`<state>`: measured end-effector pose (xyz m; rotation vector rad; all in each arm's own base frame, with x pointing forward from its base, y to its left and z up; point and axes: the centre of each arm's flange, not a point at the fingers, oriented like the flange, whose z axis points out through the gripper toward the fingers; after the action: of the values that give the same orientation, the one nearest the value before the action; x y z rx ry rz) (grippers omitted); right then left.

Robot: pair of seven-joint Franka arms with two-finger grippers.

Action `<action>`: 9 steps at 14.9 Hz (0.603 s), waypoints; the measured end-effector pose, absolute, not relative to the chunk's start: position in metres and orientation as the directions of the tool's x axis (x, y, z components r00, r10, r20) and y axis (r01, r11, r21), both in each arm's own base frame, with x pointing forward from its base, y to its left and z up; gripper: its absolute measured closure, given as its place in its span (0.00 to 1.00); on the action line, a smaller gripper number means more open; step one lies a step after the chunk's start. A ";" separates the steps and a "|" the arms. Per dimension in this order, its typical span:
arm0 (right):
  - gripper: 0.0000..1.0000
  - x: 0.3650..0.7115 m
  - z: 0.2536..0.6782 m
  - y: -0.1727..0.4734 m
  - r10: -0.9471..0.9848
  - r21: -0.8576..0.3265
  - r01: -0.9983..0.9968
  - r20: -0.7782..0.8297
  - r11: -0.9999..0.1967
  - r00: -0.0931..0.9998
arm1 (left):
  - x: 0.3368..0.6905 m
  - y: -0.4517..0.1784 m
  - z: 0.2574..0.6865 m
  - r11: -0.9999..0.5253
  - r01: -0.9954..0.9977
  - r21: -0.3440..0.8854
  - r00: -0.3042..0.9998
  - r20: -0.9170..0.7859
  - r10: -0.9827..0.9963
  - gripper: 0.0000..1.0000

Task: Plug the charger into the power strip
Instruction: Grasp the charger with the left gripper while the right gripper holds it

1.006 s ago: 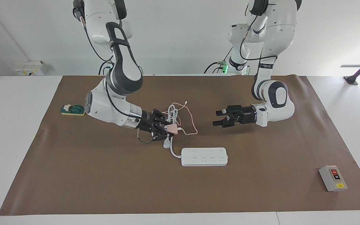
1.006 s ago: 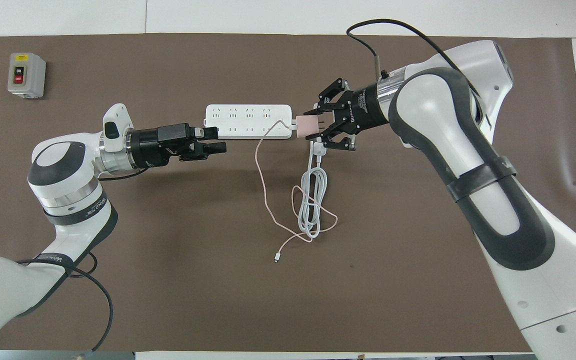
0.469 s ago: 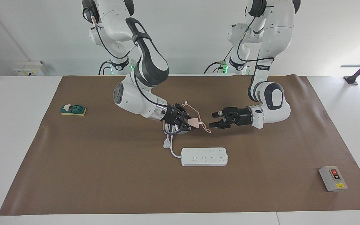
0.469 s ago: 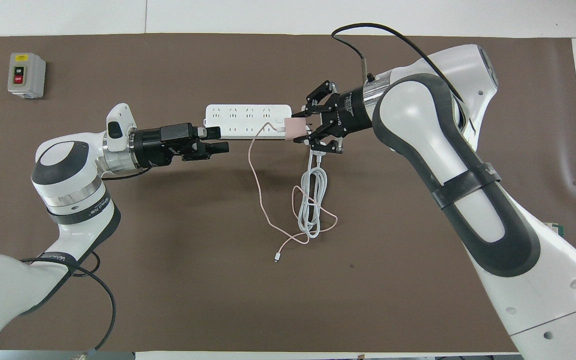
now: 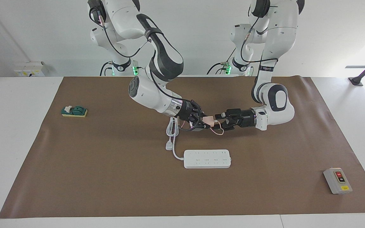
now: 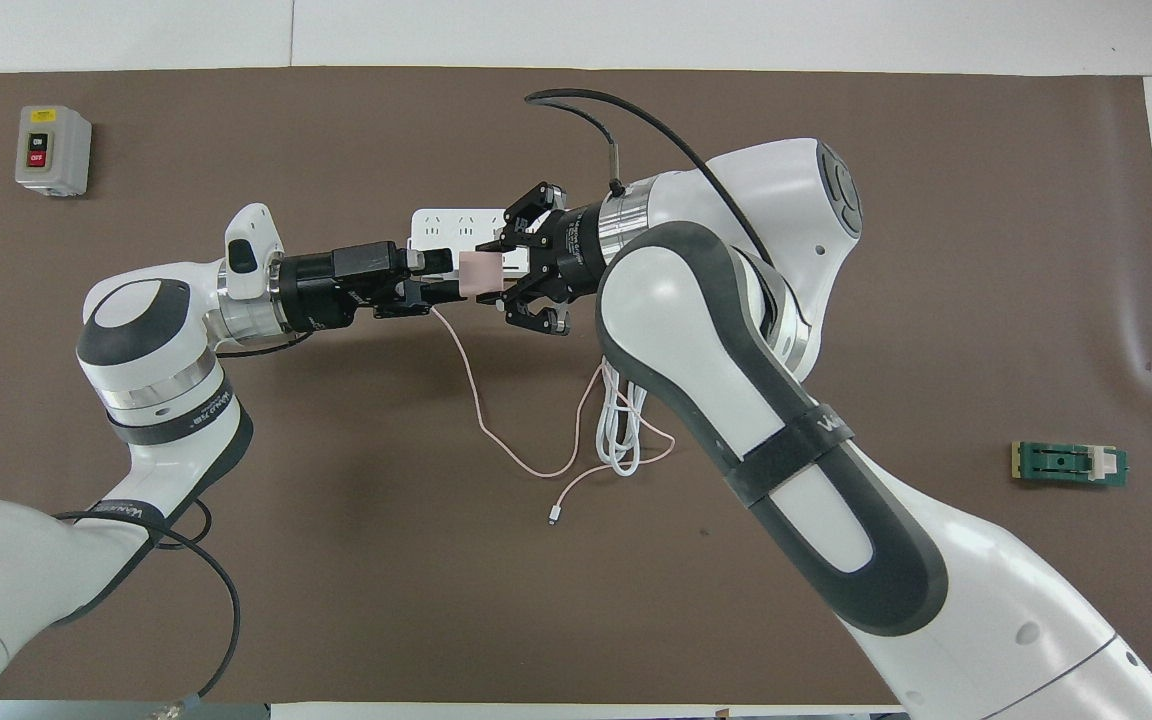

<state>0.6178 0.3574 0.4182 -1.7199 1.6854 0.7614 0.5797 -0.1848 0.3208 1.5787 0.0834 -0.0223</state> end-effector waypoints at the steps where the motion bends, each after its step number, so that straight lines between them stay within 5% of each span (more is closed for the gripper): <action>1: 0.53 0.617 0.417 0.359 -0.652 -0.027 -1.000 -0.758 -0.011 0.027 | 0.580 -0.185 0.321 -0.007 0.067 0.998 0.997 -0.067 0.039 0.00; 9: 0.53 0.612 0.415 0.371 -0.655 -0.039 -0.999 -0.755 -0.014 0.038 | 0.582 -0.184 0.324 -0.006 0.060 0.998 0.997 -0.060 0.040 0.01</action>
<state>0.6117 0.3714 0.4150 -1.7308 1.6766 0.7503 0.5820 -0.1845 0.3238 1.5776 0.0787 -0.0156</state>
